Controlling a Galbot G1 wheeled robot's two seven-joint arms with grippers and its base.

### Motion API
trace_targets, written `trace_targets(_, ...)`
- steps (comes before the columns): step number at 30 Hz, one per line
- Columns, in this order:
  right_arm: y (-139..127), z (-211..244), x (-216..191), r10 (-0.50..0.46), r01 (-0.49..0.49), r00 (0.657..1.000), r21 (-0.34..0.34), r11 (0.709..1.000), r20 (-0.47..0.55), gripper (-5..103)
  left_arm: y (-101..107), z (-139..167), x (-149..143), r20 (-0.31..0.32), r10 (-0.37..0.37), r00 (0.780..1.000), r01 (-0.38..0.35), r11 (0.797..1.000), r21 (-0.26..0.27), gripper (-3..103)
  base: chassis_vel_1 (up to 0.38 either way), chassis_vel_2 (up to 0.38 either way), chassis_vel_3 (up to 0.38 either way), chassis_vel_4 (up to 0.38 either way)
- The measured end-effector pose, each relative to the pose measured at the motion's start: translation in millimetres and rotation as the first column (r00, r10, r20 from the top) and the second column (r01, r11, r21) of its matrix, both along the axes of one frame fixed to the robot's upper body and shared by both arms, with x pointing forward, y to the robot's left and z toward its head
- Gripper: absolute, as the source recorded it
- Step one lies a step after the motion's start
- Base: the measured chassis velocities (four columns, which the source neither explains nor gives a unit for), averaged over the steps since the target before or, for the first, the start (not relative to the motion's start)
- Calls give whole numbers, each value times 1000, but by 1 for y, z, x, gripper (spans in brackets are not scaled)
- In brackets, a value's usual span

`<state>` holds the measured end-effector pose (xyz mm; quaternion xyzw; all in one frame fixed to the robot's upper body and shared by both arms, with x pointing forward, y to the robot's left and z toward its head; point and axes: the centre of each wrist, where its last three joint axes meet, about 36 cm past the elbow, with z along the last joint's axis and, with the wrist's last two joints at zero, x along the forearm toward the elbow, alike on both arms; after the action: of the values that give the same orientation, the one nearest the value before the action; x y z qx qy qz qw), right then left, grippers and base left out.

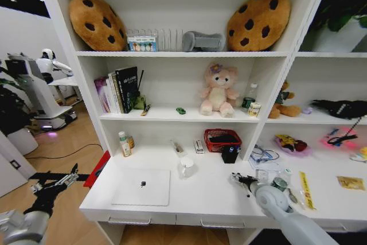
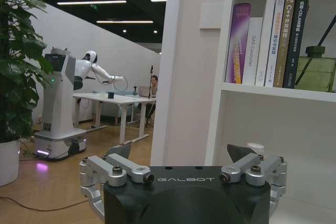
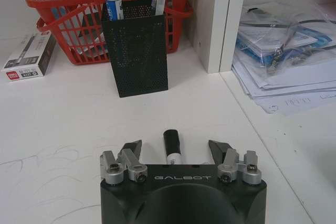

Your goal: Organize the objects on the table.

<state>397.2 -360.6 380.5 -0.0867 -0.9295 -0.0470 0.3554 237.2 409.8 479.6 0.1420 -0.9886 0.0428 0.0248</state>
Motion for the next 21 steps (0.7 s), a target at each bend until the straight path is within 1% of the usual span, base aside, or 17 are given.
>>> trace_targets(1, 0, 0, 0, 0, 0, 1000, 0, 1000, 0, 73, 0, 0, 0, 0, 0, 1000, 0, 1000, 0, 100, 0, 0, 0, 0)
trace_targets(3, 0, -1, 0, -1, 1, 1000, 0, 1000, 1, 62, 0, 0, 0, 0, 0, 1000, 0, 1000, 0, 100, 0, 0, 0, 0)
trace_targets(5, 0, -1, 0, -1, 1, 1000, 1, 1000, 2, 62, 0, 0, 0, 0, 0, 1000, 0, 1000, 0, 100, 0, 0, 0, 0)
trace_targets(6, 0, -1, 0, -1, 1, 1000, 1, 1000, 3, 57, 0, 0, 0, 0, 0, 1000, 0, 1000, 0, 100, 0, 0, 0, 0)
trace_targets(7, 0, -1, 0, -1, 1, 1000, 1, 1000, 3, 57, 0, 0, 0, 0, 0, 1000, 0, 1000, 0, 100, 0, 0, 0, 0)
trace_targets(8, 0, -1, 0, 0, 0, 1000, 2, 1000, 5, 46, 0, 0, 0, 0, 0, 1000, 0, 1000, 0, 100, 0, 0, 0, 0)
trace_targets(10, 2, 0, -1, 4, -4, 1000, 4, 1000, 7, 35, 0, 0, 0, 0, 0, 1000, 0, 1000, 0, 100, 0, 0, 0, 0)
trace_targets(12, 2, 0, -1, 4, -4, 1000, 4, 1000, 7, 35, 0, 0, 0, 0, 0, 1000, 0, 1000, 0, 100, 0, 0, 0, 0)
trace_targets(13, 3, 1, -1, 5, -5, 1000, 4, 1000, 8, 30, 0, 0, 0, 0, 0, 1000, 0, 1000, 0, 100, 0, 0, 0, 0)
trace_targets(14, 3, 1, -1, 5, -5, 1000, 4, 1000, 8, 30, 0, 0, 0, 0, 0, 1000, 0, 1000, 0, 100, 0, 0, 0, 0)
trace_targets(17, 6, 4, -3, 13, -13, 1000, 6, 1000, 10, 14, 0, 0, 0, 0, 0, 1000, 0, 1000, 0, 100, 0, 0, 0, 0)
trace_targets(21, 9, 9, -3, 13, -13, 1000, 1, 1000, 23, 11, 0, 0, 0, 0, 0, 1000, 0, 1000, 0, 100, 0, 0, 0, 0)
